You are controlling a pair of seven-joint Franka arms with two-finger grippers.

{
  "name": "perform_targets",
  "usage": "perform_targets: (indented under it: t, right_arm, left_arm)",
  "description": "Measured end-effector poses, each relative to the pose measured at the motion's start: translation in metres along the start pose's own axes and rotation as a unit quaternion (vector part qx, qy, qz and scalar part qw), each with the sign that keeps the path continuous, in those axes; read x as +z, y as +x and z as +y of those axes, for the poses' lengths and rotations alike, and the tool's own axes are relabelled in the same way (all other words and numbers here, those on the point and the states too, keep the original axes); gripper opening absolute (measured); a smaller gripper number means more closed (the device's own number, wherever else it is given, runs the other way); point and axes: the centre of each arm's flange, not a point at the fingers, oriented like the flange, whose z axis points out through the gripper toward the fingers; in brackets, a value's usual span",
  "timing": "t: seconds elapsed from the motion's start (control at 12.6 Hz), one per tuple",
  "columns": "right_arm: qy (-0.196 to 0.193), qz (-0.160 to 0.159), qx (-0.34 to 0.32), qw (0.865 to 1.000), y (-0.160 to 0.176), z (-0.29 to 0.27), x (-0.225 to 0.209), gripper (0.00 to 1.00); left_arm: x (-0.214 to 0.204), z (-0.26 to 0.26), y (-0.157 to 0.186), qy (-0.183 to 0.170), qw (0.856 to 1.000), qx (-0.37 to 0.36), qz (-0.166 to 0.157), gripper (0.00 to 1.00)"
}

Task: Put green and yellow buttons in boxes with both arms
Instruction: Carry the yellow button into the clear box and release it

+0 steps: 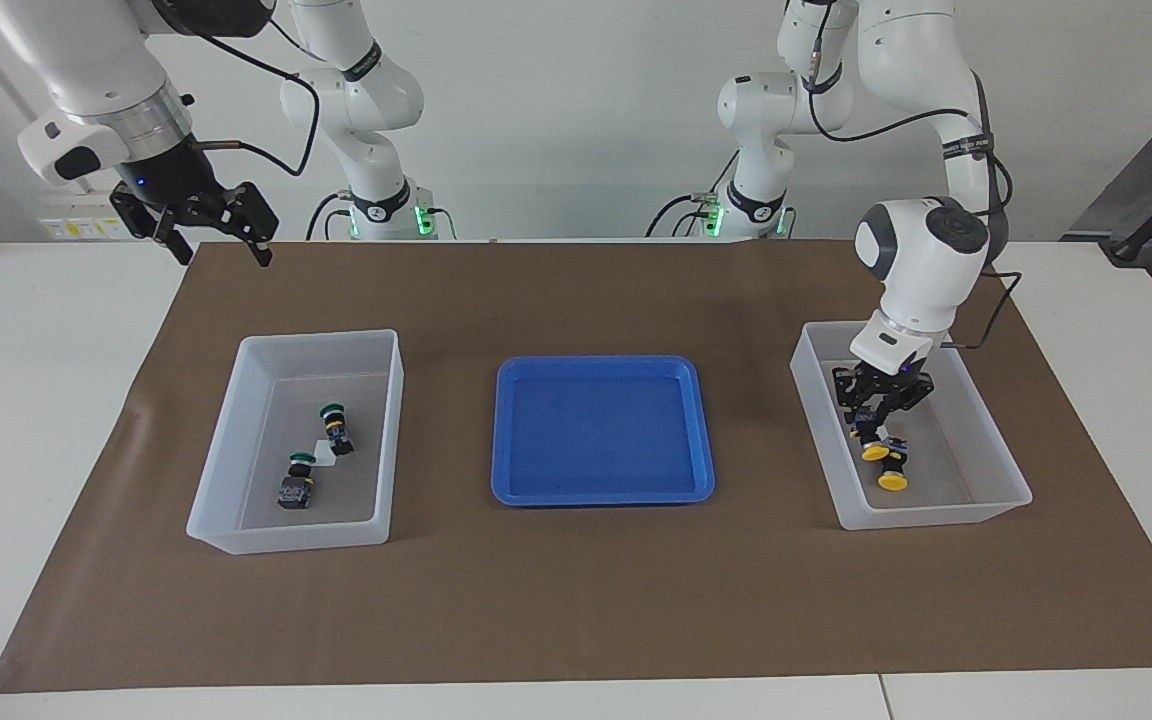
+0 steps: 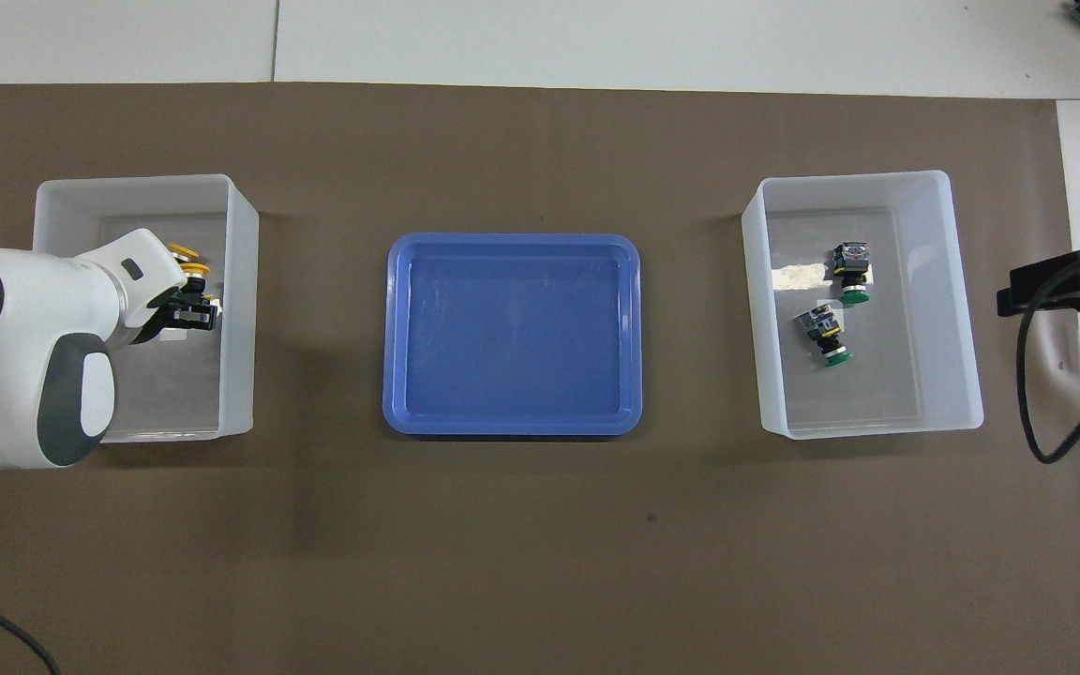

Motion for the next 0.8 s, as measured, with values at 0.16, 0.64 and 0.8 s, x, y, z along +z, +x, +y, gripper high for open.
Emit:
perform_targets:
  t: [0.16, 0.64, 0.8]
  right_arm:
    - [0.000, 0.000, -0.002, 1.000, 0.000, -0.002, 0.000, 1.00]
    - [0.001, -0.001, -0.007, 1.000, -0.001, -0.008, 0.001, 1.00]
    - [0.001, -0.001, -0.007, 1.000, -0.001, -0.008, 0.001, 1.00]
  left_arm:
    - [-0.007, -0.002, 0.004, 0.001, 1.000, -0.001, 0.007, 0.70]
    - [-0.079, -0.022, 0.018, 0.001, 1.000, -0.015, -0.011, 1.00]
    - [-0.121, -0.026, 0.022, 0.000, 1.000, -0.019, -0.020, 1.00]
